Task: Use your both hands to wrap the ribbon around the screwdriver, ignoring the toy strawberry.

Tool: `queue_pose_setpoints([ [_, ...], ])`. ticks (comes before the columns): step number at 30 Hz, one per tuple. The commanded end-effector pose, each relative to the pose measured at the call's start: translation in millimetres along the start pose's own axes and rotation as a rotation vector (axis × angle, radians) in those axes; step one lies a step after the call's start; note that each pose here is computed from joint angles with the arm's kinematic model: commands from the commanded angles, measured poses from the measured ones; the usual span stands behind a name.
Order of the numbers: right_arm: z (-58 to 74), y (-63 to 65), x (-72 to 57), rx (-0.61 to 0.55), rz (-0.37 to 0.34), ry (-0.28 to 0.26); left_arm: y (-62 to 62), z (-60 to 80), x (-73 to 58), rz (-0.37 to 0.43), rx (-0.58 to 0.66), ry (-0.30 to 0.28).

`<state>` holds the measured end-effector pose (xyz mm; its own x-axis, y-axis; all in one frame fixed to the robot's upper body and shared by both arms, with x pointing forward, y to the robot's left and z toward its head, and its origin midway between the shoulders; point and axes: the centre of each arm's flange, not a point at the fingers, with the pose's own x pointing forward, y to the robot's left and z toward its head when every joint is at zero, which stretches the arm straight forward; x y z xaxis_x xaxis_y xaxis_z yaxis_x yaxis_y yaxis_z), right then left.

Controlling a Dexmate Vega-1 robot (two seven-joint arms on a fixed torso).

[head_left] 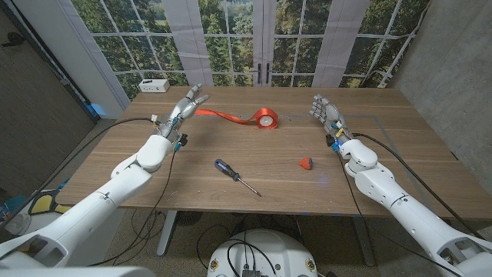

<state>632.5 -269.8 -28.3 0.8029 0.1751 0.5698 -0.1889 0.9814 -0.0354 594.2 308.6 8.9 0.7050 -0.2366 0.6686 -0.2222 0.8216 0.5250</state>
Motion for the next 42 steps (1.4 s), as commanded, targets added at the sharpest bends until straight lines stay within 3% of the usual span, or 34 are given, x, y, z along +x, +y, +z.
queue_pose_setpoints([
  [1, 3.2, 7.6, -6.1, 0.001, -0.008, -0.017, 8.3, 21.7, -8.4, -0.024, 0.186, -0.064],
  [8, 6.3, 11.7, -7.0, -0.004, -0.010, -0.025, 8.9, 37.5, -11.4, -0.064, 0.313, -0.094],
  [10, 6.7, 12.8, -7.6, -0.003, -0.009, -0.029, 8.2, 36.5, -11.0, -0.088, 0.281, -0.106],
  [18, 5.2, 17.2, -11.0, 0.000, -0.018, -0.025, 8.7, 53.8, -14.3, -0.147, 0.437, -0.133],
  [25, 1.8, 21.1, -14.3, 0.006, -0.021, -0.024, 10.6, 57.8, -18.0, -0.153, 0.442, -0.154],
  [28, 1.3, 23.2, -15.8, 0.008, -0.022, -0.025, 10.9, 62.8, -19.7, -0.166, 0.514, -0.164],
  [42, 7.9, 31.8, -20.8, -0.017, -0.030, -0.050, 9.9, 73.6, -23.7, -0.262, 0.586, -0.219],
])
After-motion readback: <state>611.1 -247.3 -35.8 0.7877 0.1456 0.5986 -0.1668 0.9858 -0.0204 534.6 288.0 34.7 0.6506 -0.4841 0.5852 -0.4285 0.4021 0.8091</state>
